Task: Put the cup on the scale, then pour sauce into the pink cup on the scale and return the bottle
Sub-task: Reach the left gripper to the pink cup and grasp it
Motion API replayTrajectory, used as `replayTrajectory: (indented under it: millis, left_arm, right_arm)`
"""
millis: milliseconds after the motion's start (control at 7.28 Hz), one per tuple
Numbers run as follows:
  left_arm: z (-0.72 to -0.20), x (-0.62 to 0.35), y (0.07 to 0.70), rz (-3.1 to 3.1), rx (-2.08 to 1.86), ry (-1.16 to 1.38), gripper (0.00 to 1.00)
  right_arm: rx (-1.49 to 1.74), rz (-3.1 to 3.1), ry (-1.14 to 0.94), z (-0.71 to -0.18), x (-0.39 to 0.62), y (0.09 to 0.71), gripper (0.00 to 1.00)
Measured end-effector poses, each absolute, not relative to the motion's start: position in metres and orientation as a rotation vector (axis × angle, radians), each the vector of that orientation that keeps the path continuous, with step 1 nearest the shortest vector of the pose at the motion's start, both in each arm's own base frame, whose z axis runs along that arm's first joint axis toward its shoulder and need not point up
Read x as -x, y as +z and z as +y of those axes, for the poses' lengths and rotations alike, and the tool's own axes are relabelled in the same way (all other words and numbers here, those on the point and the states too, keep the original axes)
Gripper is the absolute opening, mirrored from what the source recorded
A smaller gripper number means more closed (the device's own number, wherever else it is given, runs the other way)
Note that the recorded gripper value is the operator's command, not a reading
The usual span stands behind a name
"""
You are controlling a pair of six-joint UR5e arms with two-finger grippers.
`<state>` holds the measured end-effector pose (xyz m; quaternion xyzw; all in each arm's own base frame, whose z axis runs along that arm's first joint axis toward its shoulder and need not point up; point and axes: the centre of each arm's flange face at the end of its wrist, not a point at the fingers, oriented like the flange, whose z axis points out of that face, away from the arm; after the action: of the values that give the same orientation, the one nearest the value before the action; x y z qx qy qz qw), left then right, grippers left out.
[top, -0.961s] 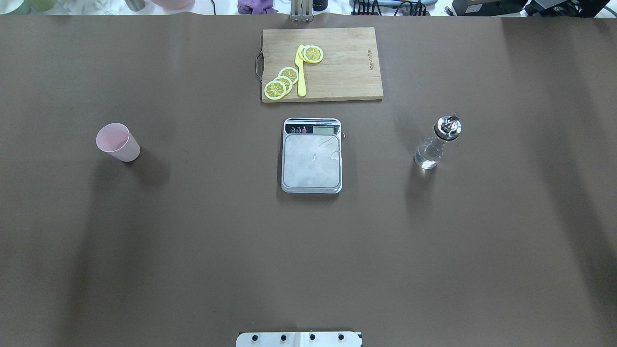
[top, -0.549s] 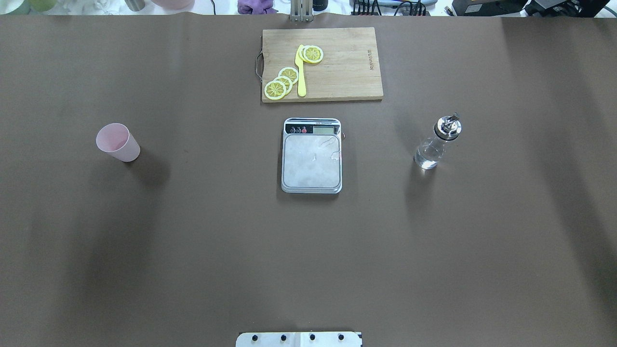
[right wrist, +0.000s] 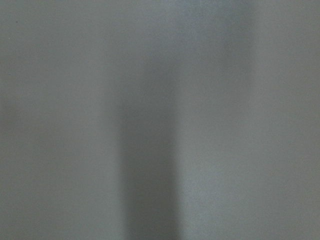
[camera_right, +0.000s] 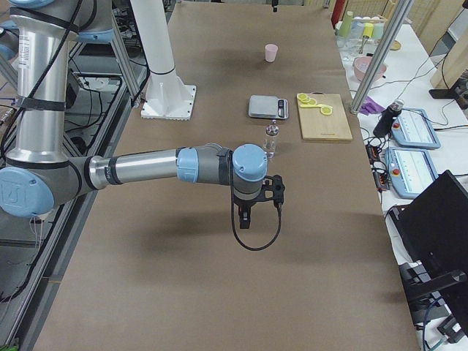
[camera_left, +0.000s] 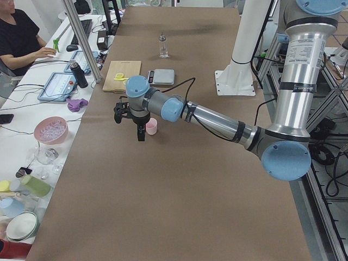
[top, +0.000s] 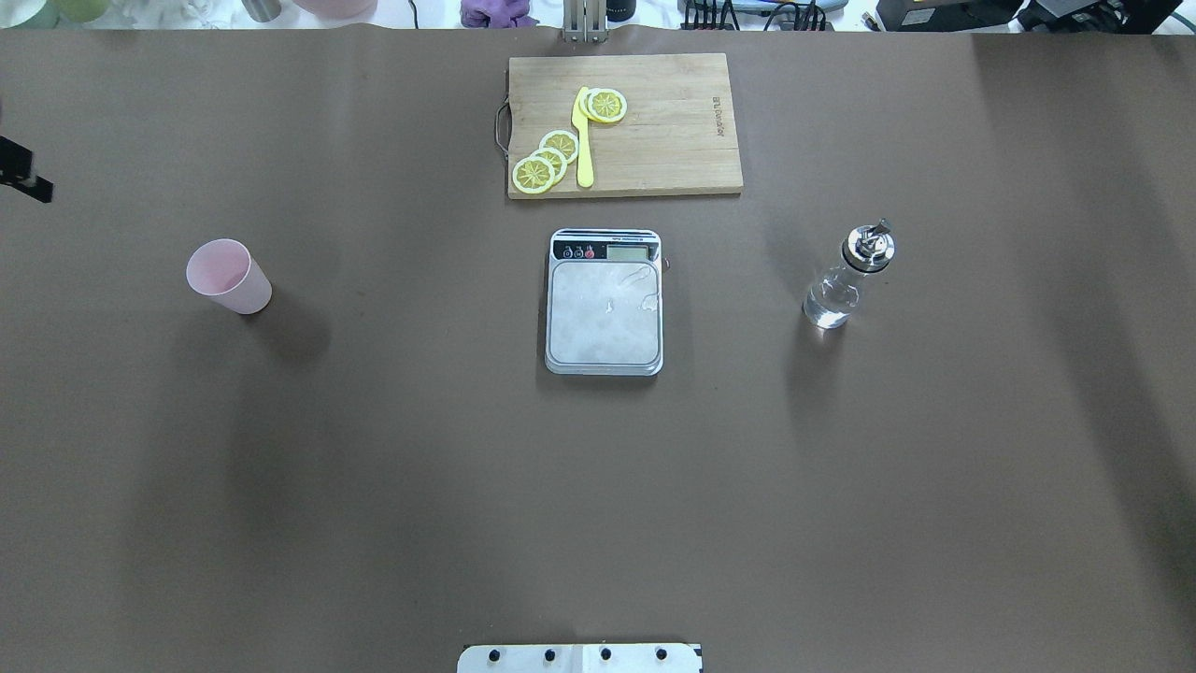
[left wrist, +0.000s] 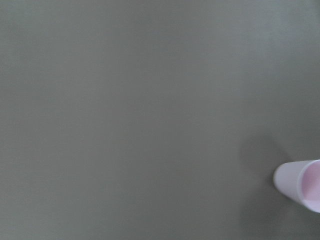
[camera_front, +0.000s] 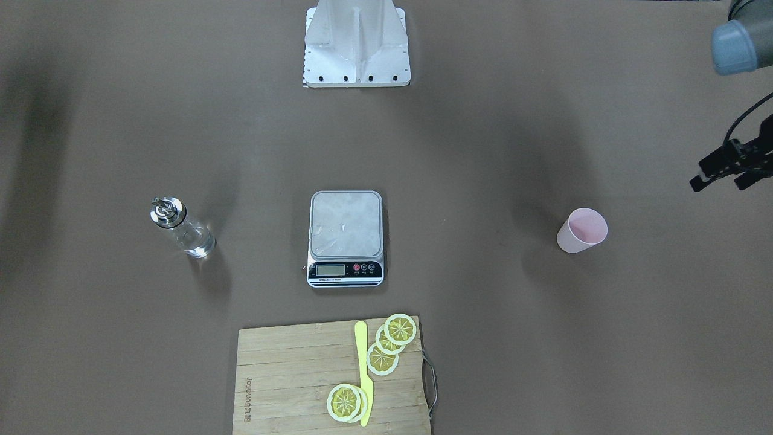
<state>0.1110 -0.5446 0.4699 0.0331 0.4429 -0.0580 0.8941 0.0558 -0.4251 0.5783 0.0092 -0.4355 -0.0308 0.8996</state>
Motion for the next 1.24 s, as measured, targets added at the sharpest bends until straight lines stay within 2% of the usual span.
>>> replayTrajectory:
  millis: [412, 824, 1236]
  left_arm:
    - [-0.556, -0.212, 0.504, 0.935, -0.092, -0.167, 0.97]
    - [-0.546, -0.274, 0.495, 0.948, -0.089, -0.176, 0.82]
    - [-0.540, -0.276, 0.495, 0.952, -0.086, -0.167, 0.50]
  right_arm:
    - [-0.024, -0.904, -0.070, -0.427, -0.054, 0.576, 1.00]
    - [-0.031, -0.905, -0.077, -0.430, -0.053, 0.573, 1.00]
    - [-0.035, -0.906, -0.078, -0.431, -0.053, 0.571, 1.00]
